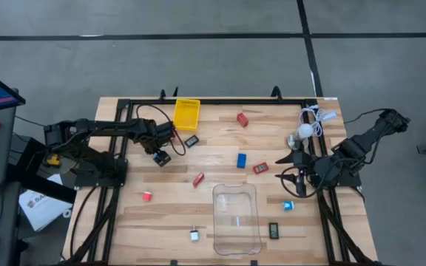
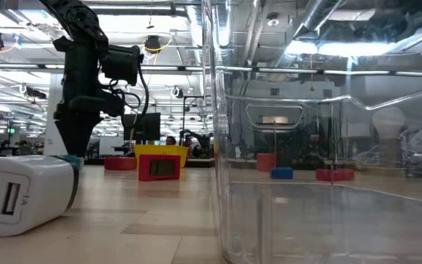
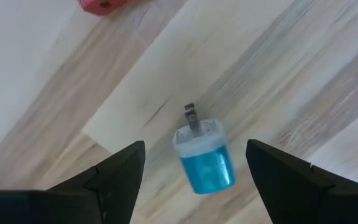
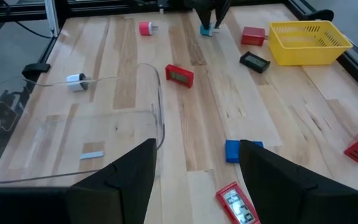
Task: Pick & Place Office items
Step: Put the left blue power adapter into the clear bin
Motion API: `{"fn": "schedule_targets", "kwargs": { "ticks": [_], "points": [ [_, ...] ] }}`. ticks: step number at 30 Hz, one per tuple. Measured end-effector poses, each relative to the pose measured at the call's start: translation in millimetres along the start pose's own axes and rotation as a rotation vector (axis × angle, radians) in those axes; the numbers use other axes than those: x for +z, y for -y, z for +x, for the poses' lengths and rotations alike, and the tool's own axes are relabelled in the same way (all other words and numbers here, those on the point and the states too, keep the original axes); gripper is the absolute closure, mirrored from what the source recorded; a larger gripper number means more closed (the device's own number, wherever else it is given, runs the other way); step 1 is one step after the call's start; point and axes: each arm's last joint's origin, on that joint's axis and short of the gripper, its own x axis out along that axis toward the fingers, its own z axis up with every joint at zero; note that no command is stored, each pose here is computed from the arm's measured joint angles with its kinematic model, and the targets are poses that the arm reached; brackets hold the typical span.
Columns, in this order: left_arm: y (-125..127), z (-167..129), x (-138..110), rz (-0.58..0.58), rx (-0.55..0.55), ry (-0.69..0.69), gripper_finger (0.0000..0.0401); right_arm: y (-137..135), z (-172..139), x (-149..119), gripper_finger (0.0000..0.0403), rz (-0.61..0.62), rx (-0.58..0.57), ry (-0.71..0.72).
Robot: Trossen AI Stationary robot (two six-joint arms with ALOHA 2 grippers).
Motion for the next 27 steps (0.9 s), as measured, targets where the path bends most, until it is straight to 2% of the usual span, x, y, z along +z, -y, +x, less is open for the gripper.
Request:
{"fn": "schedule_targets", "kwargs": {
  "ticks": [9, 27],
  "points": [
    [-2, 6, -6, -0.087, 0.019, -0.027, 0.0123, -1, 0, 0, 0.0181, -0.004, 0.006, -0.001],
    [-3, 24, -13, -0.090, -0.025, 0.004, 0.0124, -2, -1, -1, 0.0181, -0.010, 0.012, 0.001]
  ]
}}
